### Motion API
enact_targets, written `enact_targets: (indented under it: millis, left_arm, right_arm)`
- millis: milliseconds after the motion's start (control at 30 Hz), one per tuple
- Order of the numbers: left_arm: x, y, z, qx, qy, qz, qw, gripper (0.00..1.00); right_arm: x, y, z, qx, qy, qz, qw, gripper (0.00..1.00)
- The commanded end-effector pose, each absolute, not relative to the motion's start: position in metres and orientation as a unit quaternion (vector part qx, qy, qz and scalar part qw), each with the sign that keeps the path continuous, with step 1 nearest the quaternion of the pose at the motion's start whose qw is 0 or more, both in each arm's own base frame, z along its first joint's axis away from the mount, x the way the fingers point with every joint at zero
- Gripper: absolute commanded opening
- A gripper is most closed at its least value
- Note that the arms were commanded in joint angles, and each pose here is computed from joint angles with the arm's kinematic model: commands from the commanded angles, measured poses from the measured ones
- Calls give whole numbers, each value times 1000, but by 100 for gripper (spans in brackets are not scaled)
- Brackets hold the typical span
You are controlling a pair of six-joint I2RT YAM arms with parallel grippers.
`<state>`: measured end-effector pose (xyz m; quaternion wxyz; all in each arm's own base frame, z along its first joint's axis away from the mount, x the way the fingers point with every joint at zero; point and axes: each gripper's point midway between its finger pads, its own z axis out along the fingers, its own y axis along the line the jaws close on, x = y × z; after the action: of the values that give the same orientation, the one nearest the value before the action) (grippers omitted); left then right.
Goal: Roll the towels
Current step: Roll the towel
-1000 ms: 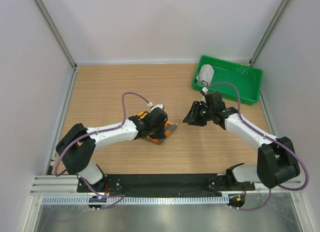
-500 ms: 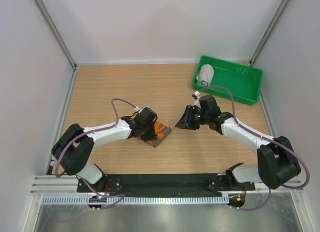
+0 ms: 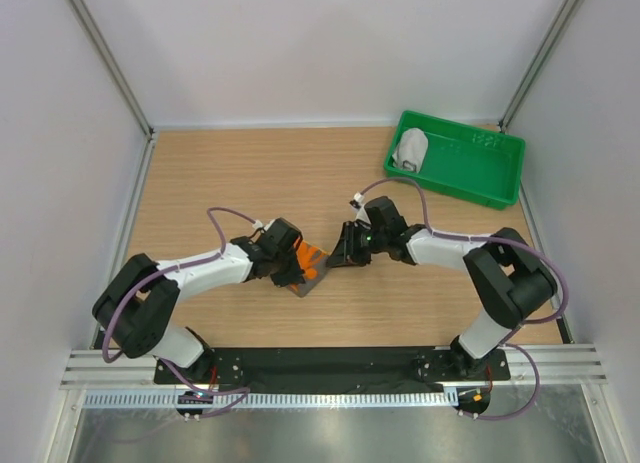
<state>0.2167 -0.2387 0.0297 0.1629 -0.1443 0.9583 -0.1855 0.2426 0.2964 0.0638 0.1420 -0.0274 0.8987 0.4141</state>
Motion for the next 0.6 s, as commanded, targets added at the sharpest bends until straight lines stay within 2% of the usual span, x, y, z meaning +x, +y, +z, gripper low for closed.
enact_targets:
  millis: [0, 233, 567]
  left_arm:
    - [217, -234, 31, -160, 955, -186, 167, 0]
    - [215, -231, 30, -163, 955, -183, 166, 0]
    - [208, -222, 38, -163, 955, -182, 166, 0]
  right_arm:
    - [257, 323, 87, -63, 867, 466, 168, 26]
    - [268, 336, 66, -66, 860, 481, 158, 23]
    - [272, 333, 20, -48, 883, 447, 133, 19]
